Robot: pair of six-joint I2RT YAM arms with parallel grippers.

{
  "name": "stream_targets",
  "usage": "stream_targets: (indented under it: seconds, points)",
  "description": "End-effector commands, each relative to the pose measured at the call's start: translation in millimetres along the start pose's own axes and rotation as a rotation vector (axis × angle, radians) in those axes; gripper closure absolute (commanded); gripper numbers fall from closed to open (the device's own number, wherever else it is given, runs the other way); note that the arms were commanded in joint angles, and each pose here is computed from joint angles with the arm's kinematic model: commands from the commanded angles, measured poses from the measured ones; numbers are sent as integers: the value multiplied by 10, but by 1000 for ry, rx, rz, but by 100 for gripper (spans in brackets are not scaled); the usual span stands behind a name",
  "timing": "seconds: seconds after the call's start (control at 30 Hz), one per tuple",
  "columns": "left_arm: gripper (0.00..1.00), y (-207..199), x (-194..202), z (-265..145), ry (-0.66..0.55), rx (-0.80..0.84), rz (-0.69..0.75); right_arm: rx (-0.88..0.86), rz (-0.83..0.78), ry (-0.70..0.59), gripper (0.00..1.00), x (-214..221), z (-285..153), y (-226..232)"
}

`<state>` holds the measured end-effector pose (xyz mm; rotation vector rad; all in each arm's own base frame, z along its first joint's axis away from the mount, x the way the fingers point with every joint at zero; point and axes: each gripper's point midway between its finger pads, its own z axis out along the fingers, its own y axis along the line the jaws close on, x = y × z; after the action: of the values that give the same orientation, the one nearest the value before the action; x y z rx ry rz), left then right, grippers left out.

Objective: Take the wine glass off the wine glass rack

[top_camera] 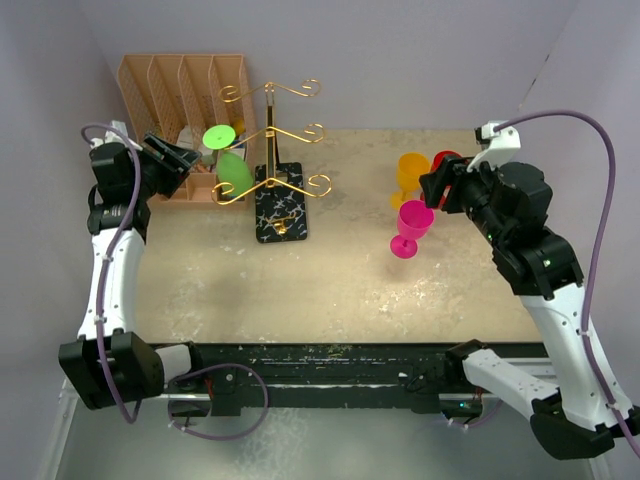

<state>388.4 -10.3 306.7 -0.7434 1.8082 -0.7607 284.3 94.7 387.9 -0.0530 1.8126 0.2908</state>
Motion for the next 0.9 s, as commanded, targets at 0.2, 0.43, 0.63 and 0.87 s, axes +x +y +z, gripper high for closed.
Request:
stream_targets:
  seconds: [0.2, 0.43, 0.63, 0.87]
  points:
    - [36, -334, -248, 337, -4, 161, -103, -32, 2, -102, 39, -263, -107, 55]
    - [39, -369, -315, 548, 13, 195, -139, -39, 4, -103, 39, -278, -103, 70]
    - [41, -359, -321, 649, 22, 208, -154, -40, 4, -107, 39, -289, -121, 71]
    - [51, -392, -265, 787, 58, 256, -186, -45, 4, -98, 40, -261, -97, 78]
